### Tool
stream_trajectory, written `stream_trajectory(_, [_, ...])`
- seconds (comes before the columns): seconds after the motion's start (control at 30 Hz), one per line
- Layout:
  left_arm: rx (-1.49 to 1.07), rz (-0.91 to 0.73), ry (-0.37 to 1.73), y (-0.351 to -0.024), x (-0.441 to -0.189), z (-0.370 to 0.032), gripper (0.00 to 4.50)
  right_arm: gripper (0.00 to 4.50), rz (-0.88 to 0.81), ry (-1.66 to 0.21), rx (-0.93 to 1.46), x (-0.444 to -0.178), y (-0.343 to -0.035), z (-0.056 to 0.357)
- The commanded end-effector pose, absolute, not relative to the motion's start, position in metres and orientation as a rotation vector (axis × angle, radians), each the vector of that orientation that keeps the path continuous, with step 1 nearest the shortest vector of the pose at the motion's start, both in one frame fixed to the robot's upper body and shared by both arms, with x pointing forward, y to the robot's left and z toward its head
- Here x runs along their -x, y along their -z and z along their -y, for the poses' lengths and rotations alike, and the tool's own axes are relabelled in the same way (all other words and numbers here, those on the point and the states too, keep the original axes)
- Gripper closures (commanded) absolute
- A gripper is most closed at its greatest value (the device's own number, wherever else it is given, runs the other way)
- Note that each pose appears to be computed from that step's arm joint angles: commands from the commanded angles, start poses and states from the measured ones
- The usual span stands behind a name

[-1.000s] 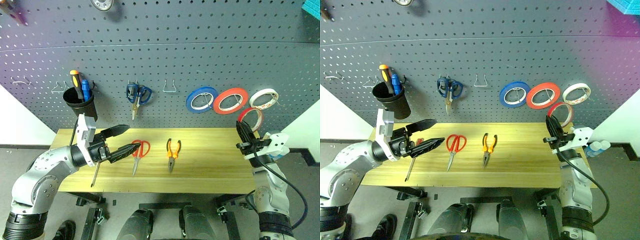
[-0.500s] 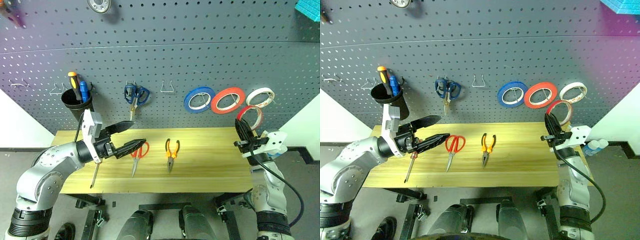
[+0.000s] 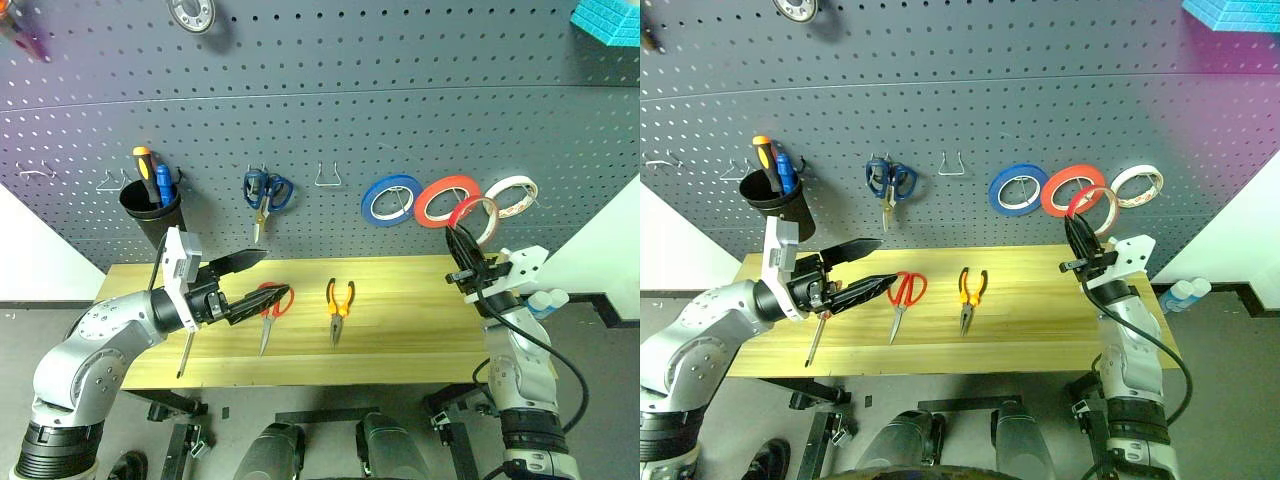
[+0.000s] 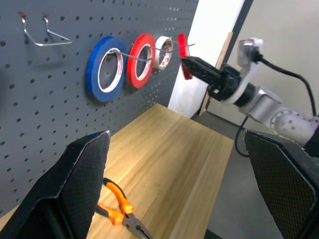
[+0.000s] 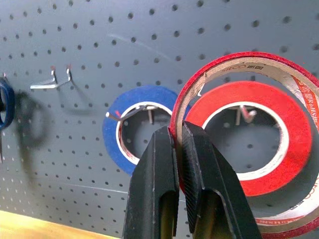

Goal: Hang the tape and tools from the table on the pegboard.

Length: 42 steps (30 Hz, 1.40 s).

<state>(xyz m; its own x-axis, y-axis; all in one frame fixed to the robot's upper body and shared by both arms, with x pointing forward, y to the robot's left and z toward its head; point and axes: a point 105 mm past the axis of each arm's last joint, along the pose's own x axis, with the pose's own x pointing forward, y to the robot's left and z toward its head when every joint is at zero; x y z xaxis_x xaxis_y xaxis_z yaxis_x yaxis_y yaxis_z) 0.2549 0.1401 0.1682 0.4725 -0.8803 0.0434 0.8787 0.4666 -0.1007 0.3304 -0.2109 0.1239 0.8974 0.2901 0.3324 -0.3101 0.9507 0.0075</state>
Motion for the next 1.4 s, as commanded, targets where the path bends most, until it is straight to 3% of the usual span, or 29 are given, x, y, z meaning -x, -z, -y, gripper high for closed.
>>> stream_trajectory(0.03, [0.082,0.035,1.075,-0.181,-0.250,-0.137,0.00,4.47,0.370,-0.321,-0.017,-0.337,-0.134,0.212])
stream_trajectory(0.67, [0.068,0.032,1.018,-0.181,-0.247,-0.145,0.00,4.47,0.325,-0.378,0.011,-0.373,-0.124,0.213])
stream_trajectory(0.7, [0.067,0.031,1.016,-0.181,-0.247,-0.145,0.00,3.88,0.322,-0.376,0.007,-0.374,-0.123,0.214])
stream_trajectory(0.97, [0.070,0.023,1.014,-0.176,-0.249,-0.151,0.00,1.30,0.305,-0.395,0.033,-0.373,-0.116,0.208])
stream_trajectory(1.4, [0.080,0.023,0.977,-0.162,-0.238,-0.157,0.00,1.30,0.181,-0.614,-0.070,-0.344,-0.073,0.137])
